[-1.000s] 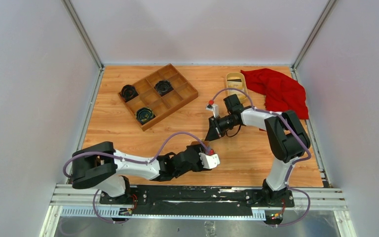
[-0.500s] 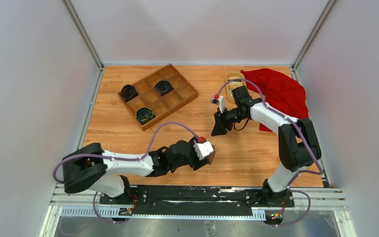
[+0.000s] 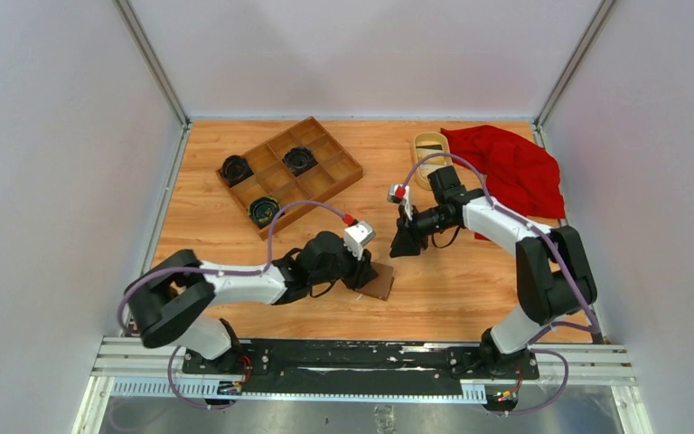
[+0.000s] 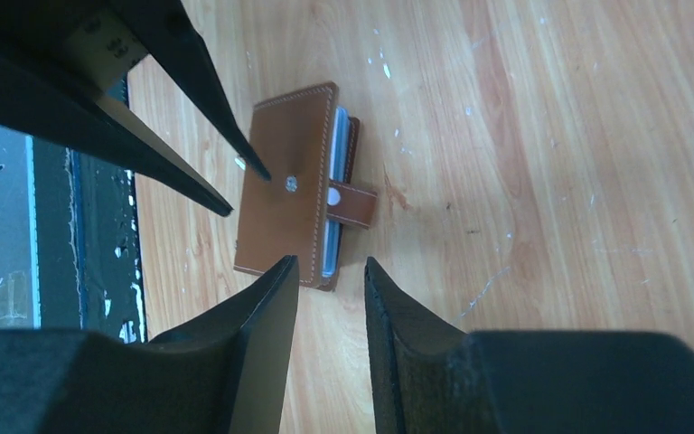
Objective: Put the credit cards into the card holder
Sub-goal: Close the card holder at the center of the board.
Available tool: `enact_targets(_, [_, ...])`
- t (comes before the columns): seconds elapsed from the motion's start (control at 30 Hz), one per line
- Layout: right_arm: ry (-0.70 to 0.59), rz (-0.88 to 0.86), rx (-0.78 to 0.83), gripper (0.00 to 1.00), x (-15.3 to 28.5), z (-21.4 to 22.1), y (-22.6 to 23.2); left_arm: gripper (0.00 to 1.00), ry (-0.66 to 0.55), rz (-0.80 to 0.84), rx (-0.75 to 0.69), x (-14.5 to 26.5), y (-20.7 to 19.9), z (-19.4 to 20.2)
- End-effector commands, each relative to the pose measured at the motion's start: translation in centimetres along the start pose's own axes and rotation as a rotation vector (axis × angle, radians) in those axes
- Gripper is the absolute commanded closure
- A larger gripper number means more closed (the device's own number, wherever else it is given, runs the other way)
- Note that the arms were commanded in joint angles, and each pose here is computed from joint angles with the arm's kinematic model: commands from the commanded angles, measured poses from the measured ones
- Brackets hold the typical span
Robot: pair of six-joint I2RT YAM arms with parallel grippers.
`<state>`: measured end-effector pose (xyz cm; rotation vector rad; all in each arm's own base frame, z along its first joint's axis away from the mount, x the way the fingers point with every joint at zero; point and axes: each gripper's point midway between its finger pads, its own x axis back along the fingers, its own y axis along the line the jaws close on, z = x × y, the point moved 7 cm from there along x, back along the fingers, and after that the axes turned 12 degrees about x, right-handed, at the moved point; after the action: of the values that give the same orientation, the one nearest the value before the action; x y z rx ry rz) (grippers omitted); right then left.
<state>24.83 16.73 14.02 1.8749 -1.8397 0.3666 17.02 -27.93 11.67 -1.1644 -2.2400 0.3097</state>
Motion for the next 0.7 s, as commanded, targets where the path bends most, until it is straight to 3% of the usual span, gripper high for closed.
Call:
enact_targets(0.0, [0.043, -0.007, -0.070, 0.63, -0.4, 0.5, -0.5, 0.70, 0.108, 0.018, 0.084, -2.3, 0.1, 1.7])
enact_targets(0.17, [0.071, -0.020, -0.108, 0.62, -0.9, 1.0, -0.7, 0.78, 0.185, -0.053, 0.122, -2.5, 1.8, 4.6])
enact_targets(0.43, [0.129, -0.059, -0.209, 0.55, -2.7, 1.8, -1.0, 0.82, 0.286, -0.114, 0.204, -2.1, 3.3, 8.1])
enact_targets(0.67, [0.210, -0.068, -0.298, 0.54, -4.5, 2.9, -1.2, 0.77, 0.258, -0.027, 0.173, -0.9, 2.1, 6.8])
